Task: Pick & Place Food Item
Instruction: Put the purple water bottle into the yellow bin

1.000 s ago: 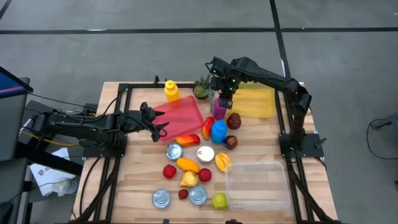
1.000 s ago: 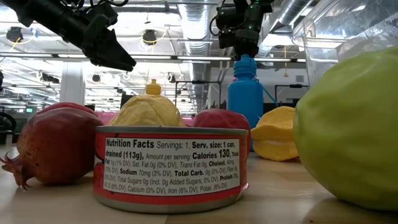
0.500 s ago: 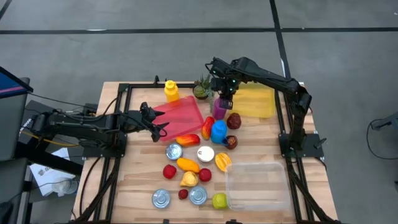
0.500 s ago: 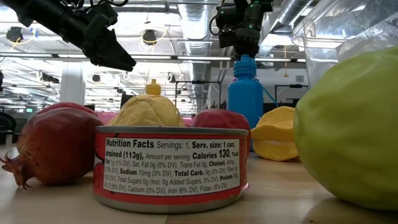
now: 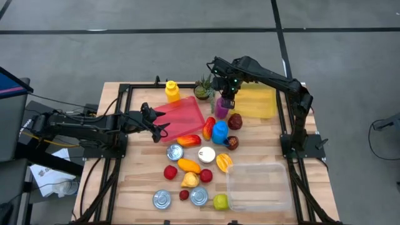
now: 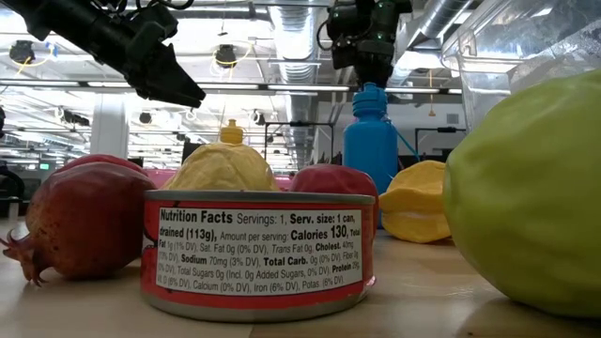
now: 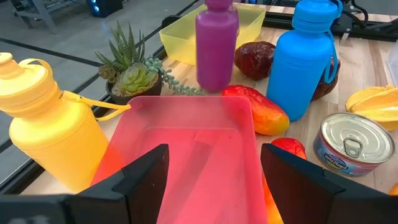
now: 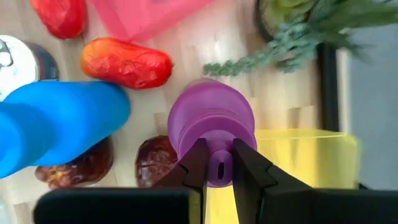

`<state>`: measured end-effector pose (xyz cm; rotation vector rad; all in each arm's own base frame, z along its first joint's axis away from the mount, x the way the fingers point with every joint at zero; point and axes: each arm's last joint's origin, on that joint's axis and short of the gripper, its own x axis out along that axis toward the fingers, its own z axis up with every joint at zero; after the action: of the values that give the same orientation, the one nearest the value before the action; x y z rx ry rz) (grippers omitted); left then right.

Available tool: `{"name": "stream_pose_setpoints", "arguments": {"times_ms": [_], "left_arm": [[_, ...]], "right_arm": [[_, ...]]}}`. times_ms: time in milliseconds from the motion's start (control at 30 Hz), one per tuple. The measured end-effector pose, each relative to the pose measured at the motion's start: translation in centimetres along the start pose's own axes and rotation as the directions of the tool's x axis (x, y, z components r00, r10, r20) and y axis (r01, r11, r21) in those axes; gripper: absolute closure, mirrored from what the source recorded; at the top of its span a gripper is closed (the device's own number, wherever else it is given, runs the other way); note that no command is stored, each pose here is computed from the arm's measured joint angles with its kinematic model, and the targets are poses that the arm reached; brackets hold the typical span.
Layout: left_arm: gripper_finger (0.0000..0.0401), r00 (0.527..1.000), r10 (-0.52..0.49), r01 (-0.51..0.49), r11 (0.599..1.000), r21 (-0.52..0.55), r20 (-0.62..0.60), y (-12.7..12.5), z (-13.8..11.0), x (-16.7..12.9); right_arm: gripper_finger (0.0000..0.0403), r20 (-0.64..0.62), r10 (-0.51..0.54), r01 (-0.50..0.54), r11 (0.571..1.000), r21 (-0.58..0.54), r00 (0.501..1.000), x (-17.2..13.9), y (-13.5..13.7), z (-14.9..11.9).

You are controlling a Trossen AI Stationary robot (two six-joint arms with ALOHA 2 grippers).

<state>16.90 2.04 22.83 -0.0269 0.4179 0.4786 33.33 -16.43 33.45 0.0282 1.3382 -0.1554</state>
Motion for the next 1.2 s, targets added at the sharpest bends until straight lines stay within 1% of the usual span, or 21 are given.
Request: {"name": "stream_pose_setpoints", "arguments": {"times_ms": [300, 533, 633, 700, 767, 867, 933, 1200], "left_arm": [[0.0151, 1.000, 0.000, 0.000, 1.000, 0.000, 0.000, 0.0, 0.0, 0.0], [0.0151, 1.000, 0.000, 0.000, 1.000, -0.001, 0.000, 0.0, 0.0, 0.0], [0.0151, 1.000, 0.000, 0.000, 1.000, -0.001, 0.000, 0.0, 0.0, 0.0], [0.0151, 1.000, -0.001, 0.001, 1.000, -0.002, 0.003, 0.0, 0.0, 0.0], [0.0151, 1.000, -0.001, 0.001, 1.000, -0.003, 0.005, 0.0, 0.1, 0.0], [0.0151, 1.000, -0.001, 0.001, 1.000, -0.003, 0.005, 0.0, 0.0, 0.0], [0.0151, 1.000, -0.001, 0.001, 1.000, -0.003, 0.005, 0.0, 0.0, 0.0], [0.0151, 1.000, -0.001, 0.001, 1.000, -0.004, 0.004, 0.0, 0.0, 0.0]], "right_arm": [[0.0366, 0.077, -0.035, 0.036, 0.999, -0.015, 0.996, -4.6, 0.9, 0.4], [0.0368, 0.101, -0.062, 0.059, 0.998, 0.031, 0.993, -7.2, 1.0, -0.1], [0.0368, 0.101, -0.101, 0.095, 0.993, 0.068, 0.990, -7.6, 0.8, -0.2], [0.0368, 0.103, -0.108, 0.098, 0.991, 0.093, 0.989, -7.8, 0.5, -0.3], [0.0368, 0.101, -0.112, 0.102, 0.989, 0.104, 0.989, -7.8, 0.2, -0.4], [0.0368, 0.087, -0.148, 0.137, 0.983, 0.119, 0.985, -7.8, -0.3, -0.6], [0.0368, 0.077, -0.171, 0.160, 0.978, 0.133, 0.982, -7.8, -0.7, -0.8], [0.0368, 0.053, -0.205, 0.187, 0.954, 0.233, 0.977, -7.9, -3.3, -1.9]]}}
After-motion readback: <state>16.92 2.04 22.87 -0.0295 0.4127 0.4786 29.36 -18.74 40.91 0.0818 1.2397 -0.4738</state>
